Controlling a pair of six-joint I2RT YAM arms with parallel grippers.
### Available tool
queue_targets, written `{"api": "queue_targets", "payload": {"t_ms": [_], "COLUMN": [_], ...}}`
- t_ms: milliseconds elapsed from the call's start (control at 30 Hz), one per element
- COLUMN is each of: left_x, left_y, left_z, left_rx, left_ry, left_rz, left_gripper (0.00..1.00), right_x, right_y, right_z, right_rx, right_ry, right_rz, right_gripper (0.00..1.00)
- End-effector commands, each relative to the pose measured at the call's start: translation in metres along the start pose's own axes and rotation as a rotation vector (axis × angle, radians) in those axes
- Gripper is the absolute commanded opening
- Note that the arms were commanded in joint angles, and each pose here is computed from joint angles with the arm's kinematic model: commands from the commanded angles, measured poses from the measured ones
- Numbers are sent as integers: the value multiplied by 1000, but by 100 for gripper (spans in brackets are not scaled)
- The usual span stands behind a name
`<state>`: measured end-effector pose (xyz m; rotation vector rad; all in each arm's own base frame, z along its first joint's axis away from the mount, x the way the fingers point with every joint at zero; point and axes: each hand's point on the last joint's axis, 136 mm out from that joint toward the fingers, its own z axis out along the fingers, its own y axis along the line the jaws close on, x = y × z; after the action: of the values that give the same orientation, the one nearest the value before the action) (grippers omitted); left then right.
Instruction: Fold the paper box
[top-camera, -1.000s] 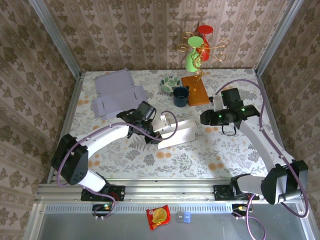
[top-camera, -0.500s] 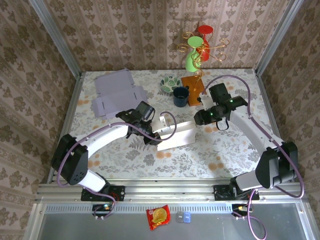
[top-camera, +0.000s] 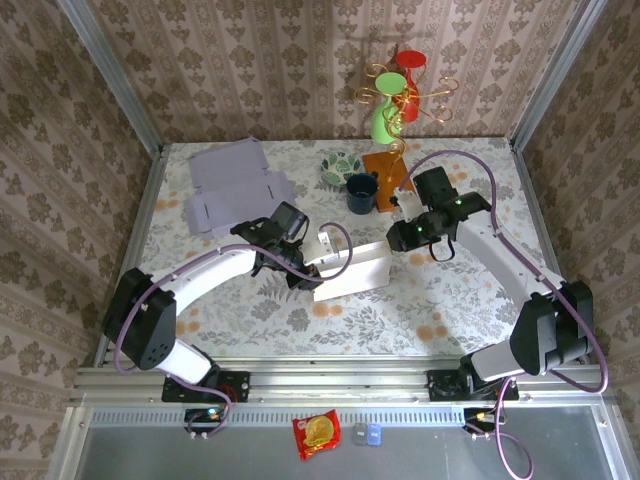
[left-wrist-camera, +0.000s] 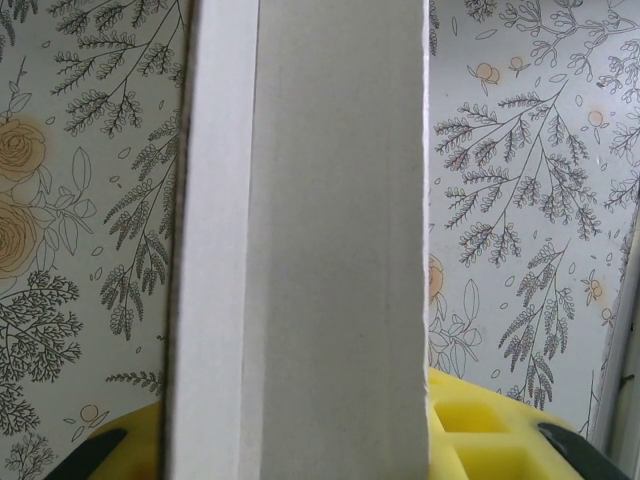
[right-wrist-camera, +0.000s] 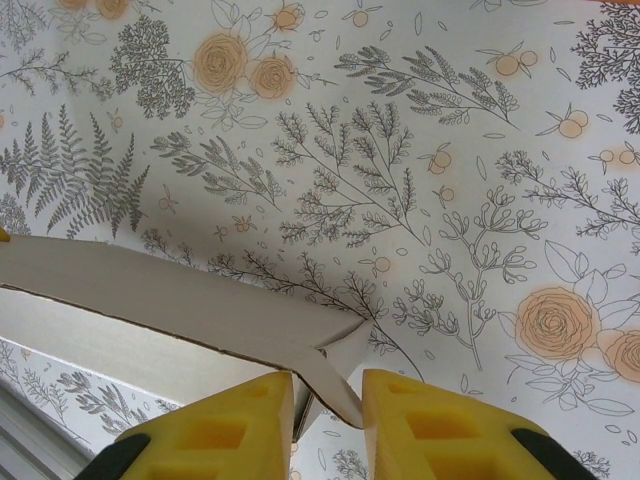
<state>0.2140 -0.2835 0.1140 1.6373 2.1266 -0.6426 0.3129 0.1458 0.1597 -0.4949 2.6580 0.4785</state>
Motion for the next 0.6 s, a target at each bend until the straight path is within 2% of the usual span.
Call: {"api": "queue_targets", "payload": {"t_ms": [0, 567], "left_x": [-1, -1], "left_y": [-3, -2], "left_z": [-2, -2], "left_rx": [26, 20], "left_ry": [-12, -15], "left_rz": [15, 7], "left_gripper": [19, 19], "right_x": [4, 2], "right_y": [-1, -2], "right_z": [3, 7], "right_rx": [14, 64], "right_ry": [34, 32], "right_rz": [-22, -34], "right_gripper": [25, 12]}}
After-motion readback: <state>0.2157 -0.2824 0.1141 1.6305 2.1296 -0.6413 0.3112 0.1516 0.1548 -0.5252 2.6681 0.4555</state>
